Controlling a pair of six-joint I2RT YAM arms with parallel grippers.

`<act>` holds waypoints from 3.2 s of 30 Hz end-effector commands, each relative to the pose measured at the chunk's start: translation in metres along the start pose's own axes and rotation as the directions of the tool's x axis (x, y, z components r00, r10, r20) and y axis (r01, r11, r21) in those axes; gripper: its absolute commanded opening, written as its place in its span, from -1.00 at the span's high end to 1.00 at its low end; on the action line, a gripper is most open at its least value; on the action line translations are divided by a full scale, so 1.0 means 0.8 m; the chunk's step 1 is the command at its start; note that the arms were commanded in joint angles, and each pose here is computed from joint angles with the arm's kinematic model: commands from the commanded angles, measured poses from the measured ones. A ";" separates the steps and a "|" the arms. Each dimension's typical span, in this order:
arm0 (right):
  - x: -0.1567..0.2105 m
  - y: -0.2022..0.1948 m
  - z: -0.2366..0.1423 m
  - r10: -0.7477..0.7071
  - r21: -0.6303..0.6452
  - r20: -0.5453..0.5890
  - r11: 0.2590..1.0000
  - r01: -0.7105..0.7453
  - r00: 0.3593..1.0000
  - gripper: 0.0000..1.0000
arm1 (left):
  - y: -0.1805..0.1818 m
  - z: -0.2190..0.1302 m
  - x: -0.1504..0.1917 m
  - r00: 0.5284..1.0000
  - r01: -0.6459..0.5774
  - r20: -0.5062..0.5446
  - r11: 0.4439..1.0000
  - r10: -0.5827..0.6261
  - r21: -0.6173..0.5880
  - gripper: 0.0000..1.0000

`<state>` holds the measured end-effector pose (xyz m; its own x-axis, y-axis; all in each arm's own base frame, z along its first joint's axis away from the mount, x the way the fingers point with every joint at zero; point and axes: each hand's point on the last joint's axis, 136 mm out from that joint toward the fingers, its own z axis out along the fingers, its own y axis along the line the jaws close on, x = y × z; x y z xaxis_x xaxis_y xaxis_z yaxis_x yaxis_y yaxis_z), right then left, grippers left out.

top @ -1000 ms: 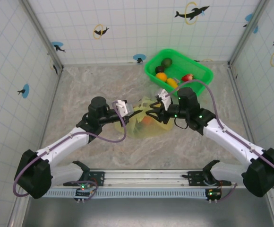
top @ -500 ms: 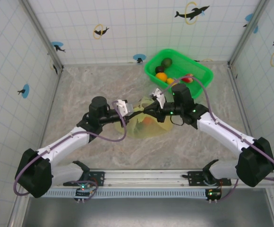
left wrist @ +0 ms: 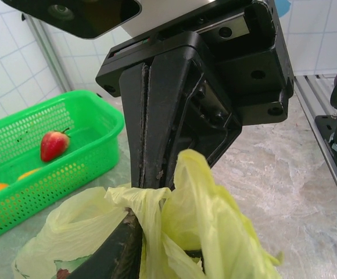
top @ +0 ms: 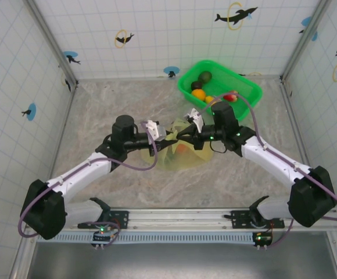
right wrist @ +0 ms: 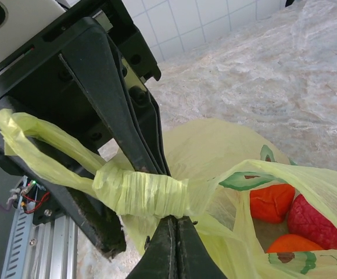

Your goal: Place the fake fruits into the plastic bag and tie a complex knot

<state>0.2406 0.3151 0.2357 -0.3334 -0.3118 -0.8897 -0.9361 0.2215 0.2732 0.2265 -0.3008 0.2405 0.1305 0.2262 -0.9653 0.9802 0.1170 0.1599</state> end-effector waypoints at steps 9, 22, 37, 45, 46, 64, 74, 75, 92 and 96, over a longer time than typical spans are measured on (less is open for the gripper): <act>-0.042 0.026 -0.008 -0.104 -0.081 0.094 0.990 0.112 0.990 1.00 | 0.012 -0.001 0.003 0.999 0.035 -0.039 0.999 -0.037 -0.036 0.33; -0.042 0.028 -0.010 -0.110 -0.085 0.103 0.989 0.119 0.989 1.00 | 0.009 -0.001 0.006 0.997 0.059 -0.050 0.998 -0.059 0.011 0.60; -0.076 0.025 -0.055 -0.146 0.034 0.155 0.989 0.142 0.977 -0.03 | 0.015 -0.003 0.001 0.997 -0.012 -0.070 1.000 0.012 -0.004 1.00; -0.078 0.010 -0.083 -0.105 0.135 0.219 0.988 0.077 0.970 -0.05 | -0.001 0.000 0.010 0.971 -0.184 -0.150 0.983 0.185 0.019 1.00; -0.075 0.005 -0.083 -0.099 0.152 0.215 0.986 0.066 0.972 -0.04 | -0.004 0.003 0.011 0.959 -0.226 -0.170 0.974 0.225 0.014 1.00; -0.026 -0.061 -0.026 0.253 0.187 0.025 0.949 -0.253 0.967 0.54 | -0.027 0.003 0.007 0.819 -0.547 -0.236 0.836 0.523 -0.042 1.00; 0.004 0.014 -0.089 -0.460 0.332 0.204 0.863 0.381 0.864 -0.38 | -0.035 0.004 -0.014 0.989 -0.143 -0.030 0.989 0.142 -0.031 1.00; 0.013 0.020 -0.083 -0.486 0.303 0.181 0.855 0.421 0.855 -0.46 | -0.032 0.001 -0.018 0.993 -0.114 -0.009 0.993 0.114 -0.025 1.00; 0.020 0.031 -0.031 -0.559 0.122 0.122 0.829 0.546 0.820 -0.15 | -0.035 0.002 -0.007 0.995 -0.091 -0.037 0.995 0.092 0.038 1.00; 0.025 0.025 -0.009 -0.539 0.089 0.094 0.842 0.532 0.837 -0.23 | -0.034 0.002 -0.010 0.996 -0.088 -0.026 0.995 0.090 0.051 1.00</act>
<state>0.2116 0.2948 0.2156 0.2045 -0.3083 -0.9290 -0.9594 0.1252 -0.2528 0.2024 -0.3050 0.2310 0.2075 0.2949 -0.9327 0.9673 0.0801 0.2406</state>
